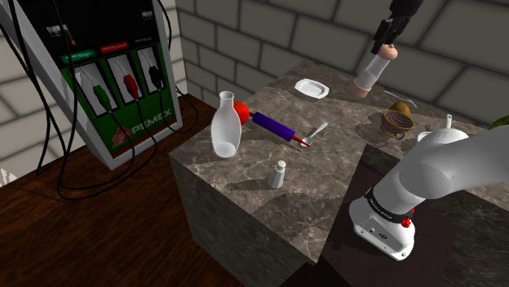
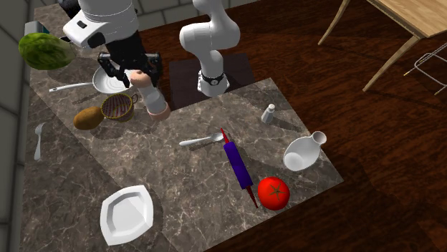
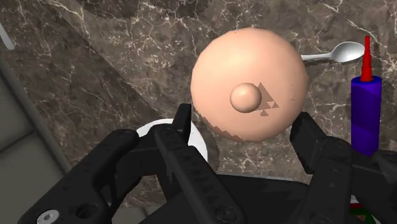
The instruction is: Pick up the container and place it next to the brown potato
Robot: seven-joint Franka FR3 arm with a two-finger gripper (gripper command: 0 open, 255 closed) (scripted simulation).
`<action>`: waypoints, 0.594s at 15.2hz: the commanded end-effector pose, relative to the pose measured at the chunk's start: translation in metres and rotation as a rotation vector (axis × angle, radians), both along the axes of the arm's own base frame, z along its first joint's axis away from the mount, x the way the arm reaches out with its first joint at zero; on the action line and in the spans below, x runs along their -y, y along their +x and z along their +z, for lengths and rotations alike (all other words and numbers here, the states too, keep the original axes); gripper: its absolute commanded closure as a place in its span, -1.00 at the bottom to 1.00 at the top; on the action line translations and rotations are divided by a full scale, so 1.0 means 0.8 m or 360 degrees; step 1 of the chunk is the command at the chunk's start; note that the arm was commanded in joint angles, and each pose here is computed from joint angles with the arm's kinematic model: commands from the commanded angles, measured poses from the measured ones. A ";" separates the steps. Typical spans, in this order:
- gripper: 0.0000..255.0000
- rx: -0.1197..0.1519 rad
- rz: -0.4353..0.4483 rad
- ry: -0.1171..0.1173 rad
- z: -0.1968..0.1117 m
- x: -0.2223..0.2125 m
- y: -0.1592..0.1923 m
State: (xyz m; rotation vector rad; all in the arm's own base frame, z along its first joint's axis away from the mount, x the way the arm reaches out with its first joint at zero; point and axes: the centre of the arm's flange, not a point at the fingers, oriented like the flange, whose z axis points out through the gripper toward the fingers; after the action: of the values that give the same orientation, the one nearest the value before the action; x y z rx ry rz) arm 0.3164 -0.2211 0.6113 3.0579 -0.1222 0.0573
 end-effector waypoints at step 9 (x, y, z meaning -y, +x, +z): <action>1.00 0.0000 0.0001 -0.0001 -0.022 0.163 -0.006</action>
State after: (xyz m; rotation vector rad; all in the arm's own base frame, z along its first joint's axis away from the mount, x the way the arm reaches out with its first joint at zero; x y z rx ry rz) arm 0.3127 -0.3395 0.5947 3.0589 -0.1229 0.0577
